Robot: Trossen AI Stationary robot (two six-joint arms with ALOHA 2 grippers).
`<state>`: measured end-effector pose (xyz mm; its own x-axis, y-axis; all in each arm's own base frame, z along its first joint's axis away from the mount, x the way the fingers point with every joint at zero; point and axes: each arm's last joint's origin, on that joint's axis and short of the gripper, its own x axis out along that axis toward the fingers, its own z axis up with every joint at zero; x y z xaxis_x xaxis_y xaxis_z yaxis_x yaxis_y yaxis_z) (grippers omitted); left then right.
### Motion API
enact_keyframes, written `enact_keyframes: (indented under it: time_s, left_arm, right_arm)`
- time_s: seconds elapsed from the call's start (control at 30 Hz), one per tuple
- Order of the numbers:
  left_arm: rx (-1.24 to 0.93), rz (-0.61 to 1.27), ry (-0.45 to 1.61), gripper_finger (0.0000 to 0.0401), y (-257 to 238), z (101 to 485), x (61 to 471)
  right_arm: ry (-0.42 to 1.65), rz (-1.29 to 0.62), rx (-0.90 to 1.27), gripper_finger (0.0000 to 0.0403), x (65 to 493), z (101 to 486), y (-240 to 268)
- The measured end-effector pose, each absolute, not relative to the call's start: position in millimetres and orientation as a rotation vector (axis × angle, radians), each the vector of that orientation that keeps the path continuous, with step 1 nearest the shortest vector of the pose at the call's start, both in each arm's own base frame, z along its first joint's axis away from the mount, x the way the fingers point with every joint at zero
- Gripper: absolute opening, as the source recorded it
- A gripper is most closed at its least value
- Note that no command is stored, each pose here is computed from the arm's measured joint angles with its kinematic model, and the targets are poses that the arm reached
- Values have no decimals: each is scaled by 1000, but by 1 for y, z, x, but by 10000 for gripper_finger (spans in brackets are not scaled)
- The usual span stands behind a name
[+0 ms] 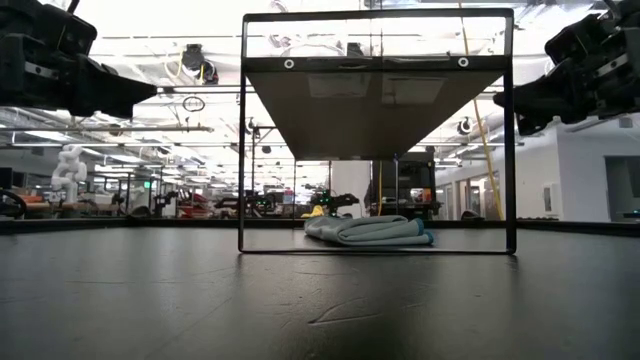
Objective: Stack small to large cups/mugs on shelf
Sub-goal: Return to Home Position
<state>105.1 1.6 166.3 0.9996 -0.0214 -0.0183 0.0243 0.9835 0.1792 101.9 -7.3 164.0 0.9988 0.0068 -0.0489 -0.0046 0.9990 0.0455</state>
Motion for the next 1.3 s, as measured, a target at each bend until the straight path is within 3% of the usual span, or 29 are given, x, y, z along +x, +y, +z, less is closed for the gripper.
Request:
enact_keyframes:
  time_s: [1.3]
  left_arm:
    - [125, -23, 17, 19, 2, 166, 105]
  right_arm:
    - [54, 31, 73, 0, 102, 163, -7]
